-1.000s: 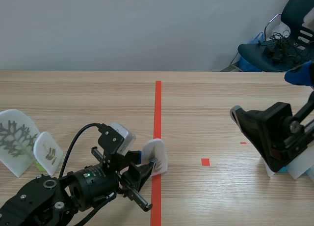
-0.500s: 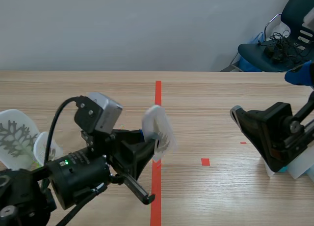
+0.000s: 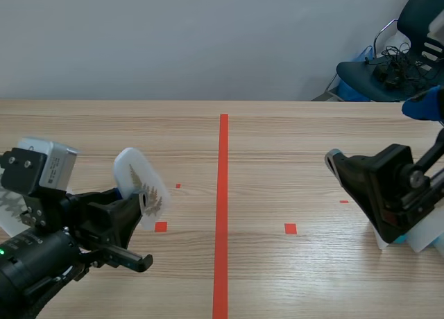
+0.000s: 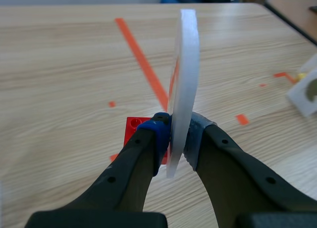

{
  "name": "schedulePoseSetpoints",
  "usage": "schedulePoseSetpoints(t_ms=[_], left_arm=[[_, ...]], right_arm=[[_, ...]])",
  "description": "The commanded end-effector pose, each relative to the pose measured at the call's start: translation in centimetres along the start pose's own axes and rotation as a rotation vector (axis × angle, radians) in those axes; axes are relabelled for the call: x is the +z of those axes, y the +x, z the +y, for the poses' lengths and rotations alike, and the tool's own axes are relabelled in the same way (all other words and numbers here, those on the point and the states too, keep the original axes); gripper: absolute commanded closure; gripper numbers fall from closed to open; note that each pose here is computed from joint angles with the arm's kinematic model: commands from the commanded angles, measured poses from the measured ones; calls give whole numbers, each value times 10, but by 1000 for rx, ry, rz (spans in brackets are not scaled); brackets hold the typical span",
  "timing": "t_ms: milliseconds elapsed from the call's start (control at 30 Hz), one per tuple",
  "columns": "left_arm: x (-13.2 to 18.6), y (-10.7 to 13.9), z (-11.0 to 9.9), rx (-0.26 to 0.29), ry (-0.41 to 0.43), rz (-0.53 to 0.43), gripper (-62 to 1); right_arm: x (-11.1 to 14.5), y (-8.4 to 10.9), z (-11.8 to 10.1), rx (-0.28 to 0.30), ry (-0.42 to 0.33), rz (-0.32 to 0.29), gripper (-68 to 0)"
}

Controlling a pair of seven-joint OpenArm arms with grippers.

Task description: Do the leaf sorting experiment

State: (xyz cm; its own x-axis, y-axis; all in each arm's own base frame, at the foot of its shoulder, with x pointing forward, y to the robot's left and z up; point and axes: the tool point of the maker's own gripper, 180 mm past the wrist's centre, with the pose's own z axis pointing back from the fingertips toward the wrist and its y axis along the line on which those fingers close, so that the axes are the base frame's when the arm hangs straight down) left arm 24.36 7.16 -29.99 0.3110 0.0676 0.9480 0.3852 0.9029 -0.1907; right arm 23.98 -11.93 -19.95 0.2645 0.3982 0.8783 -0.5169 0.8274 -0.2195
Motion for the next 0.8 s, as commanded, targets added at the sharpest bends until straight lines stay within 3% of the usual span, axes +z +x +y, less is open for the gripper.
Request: schedulePoseSetpoints(t_ms=[0,267,433,767], left_arm=[[-8,5,10,-1,36,-29,-66],[-21,-9,68,-10,215,-45,-66],[-18,-27,107,-6,329,-3,-66],[0,-48,144,1,428,37,-66]], right_arm=[[0,5,-6,4,-18,-18,-679],[0,5,-6,4,-18,-17,-679],[0,5,-6,4,-18,-17,-679],[0,5,-6,3,-18,-17,-679]])
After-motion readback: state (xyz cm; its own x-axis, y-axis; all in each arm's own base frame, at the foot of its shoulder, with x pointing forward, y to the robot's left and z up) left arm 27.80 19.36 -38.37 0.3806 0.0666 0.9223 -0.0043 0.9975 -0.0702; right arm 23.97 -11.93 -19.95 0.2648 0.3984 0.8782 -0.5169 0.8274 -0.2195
